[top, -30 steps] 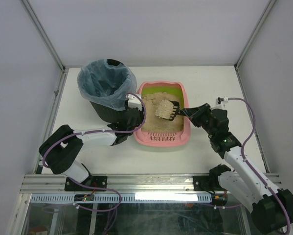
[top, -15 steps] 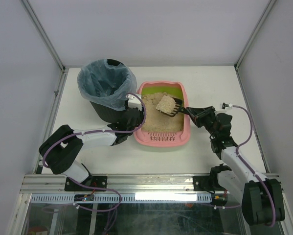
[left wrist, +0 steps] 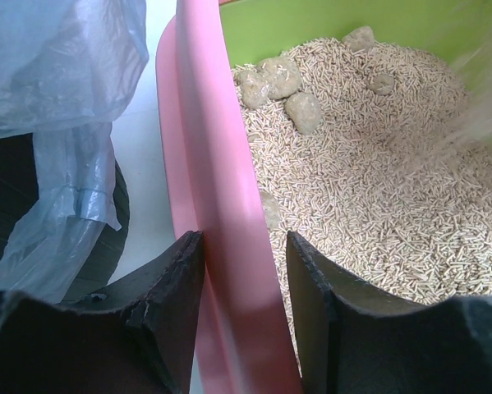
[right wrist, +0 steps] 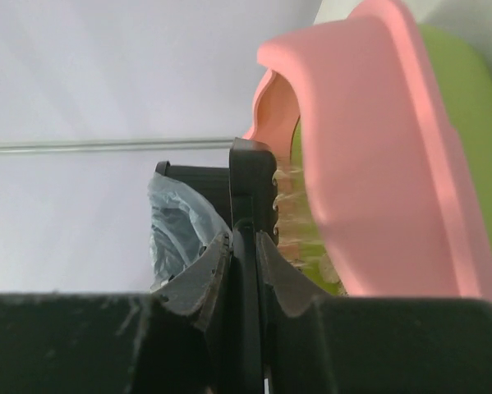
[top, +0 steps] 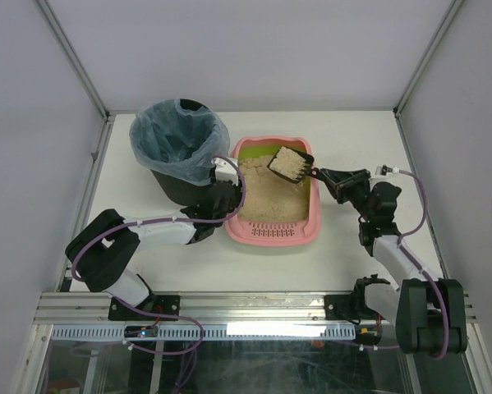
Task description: Clean the litter box
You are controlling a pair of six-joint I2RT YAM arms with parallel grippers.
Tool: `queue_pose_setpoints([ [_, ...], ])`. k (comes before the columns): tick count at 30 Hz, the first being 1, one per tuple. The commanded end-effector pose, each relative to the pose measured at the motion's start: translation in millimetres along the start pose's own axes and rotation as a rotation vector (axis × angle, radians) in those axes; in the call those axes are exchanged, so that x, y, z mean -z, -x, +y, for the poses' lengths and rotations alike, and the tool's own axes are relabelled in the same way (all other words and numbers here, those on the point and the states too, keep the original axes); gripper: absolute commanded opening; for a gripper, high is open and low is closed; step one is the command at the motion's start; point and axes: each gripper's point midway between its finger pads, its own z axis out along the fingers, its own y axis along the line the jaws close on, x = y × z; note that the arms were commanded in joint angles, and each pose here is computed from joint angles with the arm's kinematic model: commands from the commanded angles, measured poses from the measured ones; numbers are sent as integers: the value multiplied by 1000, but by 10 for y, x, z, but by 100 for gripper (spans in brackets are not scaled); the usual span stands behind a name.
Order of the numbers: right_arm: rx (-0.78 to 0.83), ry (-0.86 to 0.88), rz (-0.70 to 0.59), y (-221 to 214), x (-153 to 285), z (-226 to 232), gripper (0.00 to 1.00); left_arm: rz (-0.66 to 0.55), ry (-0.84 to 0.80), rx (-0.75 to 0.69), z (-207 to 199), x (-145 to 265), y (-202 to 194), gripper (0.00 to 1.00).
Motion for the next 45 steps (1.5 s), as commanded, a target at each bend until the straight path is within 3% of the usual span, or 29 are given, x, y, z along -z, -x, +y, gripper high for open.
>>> queue_pose_setpoints([
  [1, -12, 160, 15, 69, 8, 419, 0, -26, -175, 53, -463, 50, 150, 43],
  [2, -19, 150, 8, 79, -5, 405, 0, -27, -174, 51, -463, 49, 151, 43],
  [5, 66, 162, 153, -179, -136, 511, 0, -31, -165, 52, -442, 55, 163, 43],
  [8, -36, 143, 59, 23, -127, 387, 0, -31, -167, 51, -444, 56, 162, 43],
  [12, 51, 165, 220, -292, -247, 522, 0, -32, -162, 49, -435, 54, 161, 43],
  [15, -16, 139, 111, -90, -237, 384, 0, -28, -164, 47, -441, 49, 152, 43],
  [18, 68, 160, 254, -377, -319, 505, 0, -31, -162, 49, -433, 57, 159, 43],
  [21, -28, 123, 115, -114, -285, 353, 0, -31, -164, 47, -439, 52, 163, 43],
  [24, 79, 145, 256, -391, -356, 498, 0, -34, -161, 50, -431, 61, 173, 43],
  [25, 53, 154, 246, -368, -344, 492, 0, -36, -163, 51, -434, 62, 178, 43],
  [27, -34, 118, 106, -78, -284, 338, 0, -34, -164, 49, -438, 58, 172, 43],
  [28, -25, 100, 95, -64, -280, 318, 0, -32, -162, 47, -433, 58, 168, 43],
  [31, 90, 139, 281, -445, -347, 494, 0, -38, -161, 52, -428, 67, 181, 43],
  [34, -25, 113, 99, -72, -236, 318, 0, -27, -169, 47, -453, 51, 153, 43],
  [35, -2, 99, 101, -66, -242, 313, 0, -27, -166, 47, -446, 52, 155, 43],
  [37, 105, 144, 257, -369, -296, 503, 0, -34, -159, 51, -428, 59, 171, 43],
  [38, 104, 164, 275, -403, -294, 542, 0, -35, -160, 52, -427, 62, 171, 43],
  [41, -11, 89, 78, 5, -209, 315, 0, -27, -168, 49, -449, 50, 155, 43],
  [44, 122, 138, 254, -301, -258, 515, 0, -31, -161, 50, -430, 60, 162, 43],
  [45, 99, 146, 238, -254, -251, 516, 0, -33, -163, 51, -435, 60, 168, 43],
])
